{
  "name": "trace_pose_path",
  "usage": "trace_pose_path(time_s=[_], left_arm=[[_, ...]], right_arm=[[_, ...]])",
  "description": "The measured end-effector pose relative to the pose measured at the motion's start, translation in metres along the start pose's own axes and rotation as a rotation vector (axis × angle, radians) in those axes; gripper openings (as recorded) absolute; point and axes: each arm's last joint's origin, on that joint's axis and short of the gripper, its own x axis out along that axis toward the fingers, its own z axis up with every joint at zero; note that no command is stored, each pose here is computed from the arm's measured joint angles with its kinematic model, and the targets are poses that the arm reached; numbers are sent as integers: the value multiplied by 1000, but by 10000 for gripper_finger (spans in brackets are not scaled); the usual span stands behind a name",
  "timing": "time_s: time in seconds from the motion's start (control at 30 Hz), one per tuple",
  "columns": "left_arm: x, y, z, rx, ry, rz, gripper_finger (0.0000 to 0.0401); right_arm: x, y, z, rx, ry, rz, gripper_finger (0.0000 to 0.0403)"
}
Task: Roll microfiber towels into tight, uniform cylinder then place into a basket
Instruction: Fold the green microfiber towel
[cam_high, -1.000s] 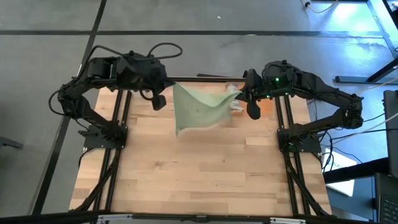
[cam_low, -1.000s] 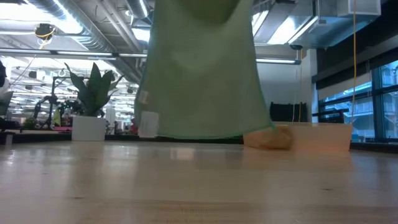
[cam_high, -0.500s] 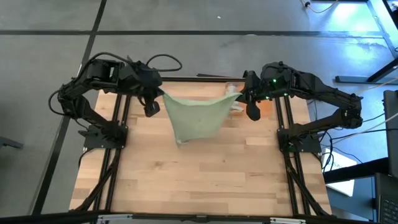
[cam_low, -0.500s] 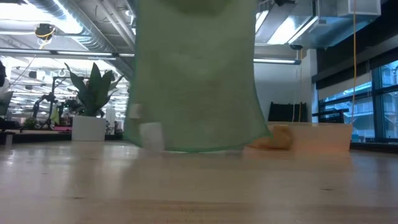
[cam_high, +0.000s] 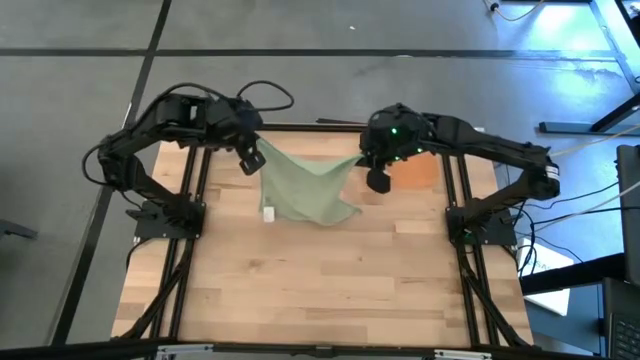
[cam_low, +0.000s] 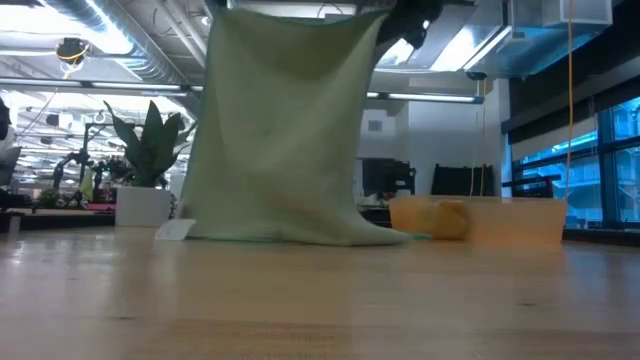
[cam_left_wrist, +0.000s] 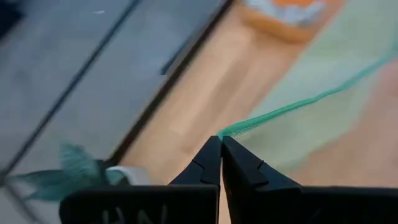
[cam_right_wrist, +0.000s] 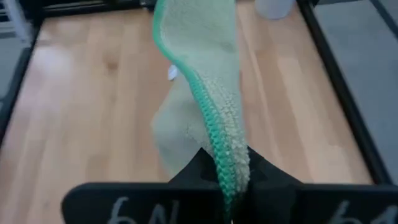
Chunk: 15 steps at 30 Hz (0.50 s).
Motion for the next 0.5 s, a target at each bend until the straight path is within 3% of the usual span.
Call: trace_pose_path(time_s=[0.23,0.5], left_arm=[[12,23,8,1,-38,254,0],[8,36,15,7,-114,283,0]], right_arm=[[-3,-33,4,-8,-63,-173,6],[-7,-47,8,-9,-108,-282,6]])
